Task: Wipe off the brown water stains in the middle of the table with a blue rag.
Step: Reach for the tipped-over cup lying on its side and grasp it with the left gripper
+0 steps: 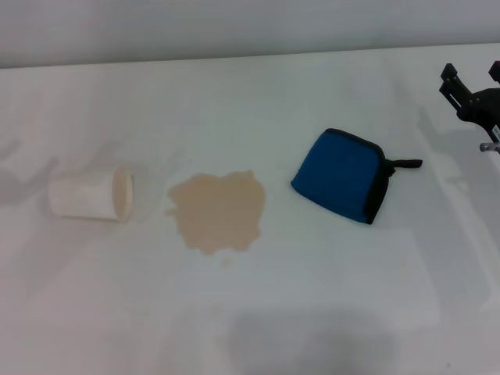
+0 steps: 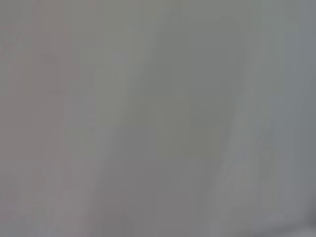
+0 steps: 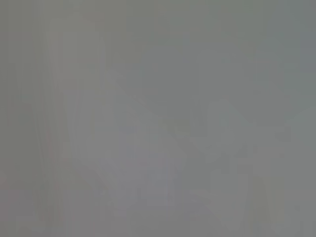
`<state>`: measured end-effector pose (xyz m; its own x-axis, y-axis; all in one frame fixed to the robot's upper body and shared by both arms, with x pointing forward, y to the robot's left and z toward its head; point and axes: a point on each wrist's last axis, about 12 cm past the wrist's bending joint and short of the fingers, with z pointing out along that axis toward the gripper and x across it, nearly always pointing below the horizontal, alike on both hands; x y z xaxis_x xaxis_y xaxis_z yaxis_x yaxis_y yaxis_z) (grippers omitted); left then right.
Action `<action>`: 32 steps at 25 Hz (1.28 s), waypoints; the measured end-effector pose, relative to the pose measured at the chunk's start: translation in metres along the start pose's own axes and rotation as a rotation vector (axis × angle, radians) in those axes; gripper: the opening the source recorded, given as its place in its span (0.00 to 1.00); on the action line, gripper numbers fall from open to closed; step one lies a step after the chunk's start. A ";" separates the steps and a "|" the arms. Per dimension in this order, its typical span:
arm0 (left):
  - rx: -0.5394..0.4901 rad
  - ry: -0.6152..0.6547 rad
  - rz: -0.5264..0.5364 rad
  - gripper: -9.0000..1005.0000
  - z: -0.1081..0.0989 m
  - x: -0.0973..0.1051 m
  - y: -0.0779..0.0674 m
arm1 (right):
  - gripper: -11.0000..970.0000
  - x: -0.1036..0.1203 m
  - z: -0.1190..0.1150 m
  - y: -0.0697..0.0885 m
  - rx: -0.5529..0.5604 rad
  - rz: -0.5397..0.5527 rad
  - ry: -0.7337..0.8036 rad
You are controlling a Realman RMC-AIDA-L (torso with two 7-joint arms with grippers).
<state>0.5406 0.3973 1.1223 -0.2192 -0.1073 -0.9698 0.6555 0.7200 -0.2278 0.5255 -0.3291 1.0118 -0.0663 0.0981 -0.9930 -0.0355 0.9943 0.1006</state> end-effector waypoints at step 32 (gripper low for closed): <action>0.395 0.780 0.625 0.87 0.117 -0.056 -0.006 | 0.90 -0.007 0.020 0.000 0.062 0.032 0.014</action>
<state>0.6333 0.3189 1.1676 -0.0733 0.7708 -0.6329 0.9679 0.2080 0.1413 0.5462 -0.3288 1.0171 -0.0807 0.1298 -0.9883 0.0290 0.9914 0.1279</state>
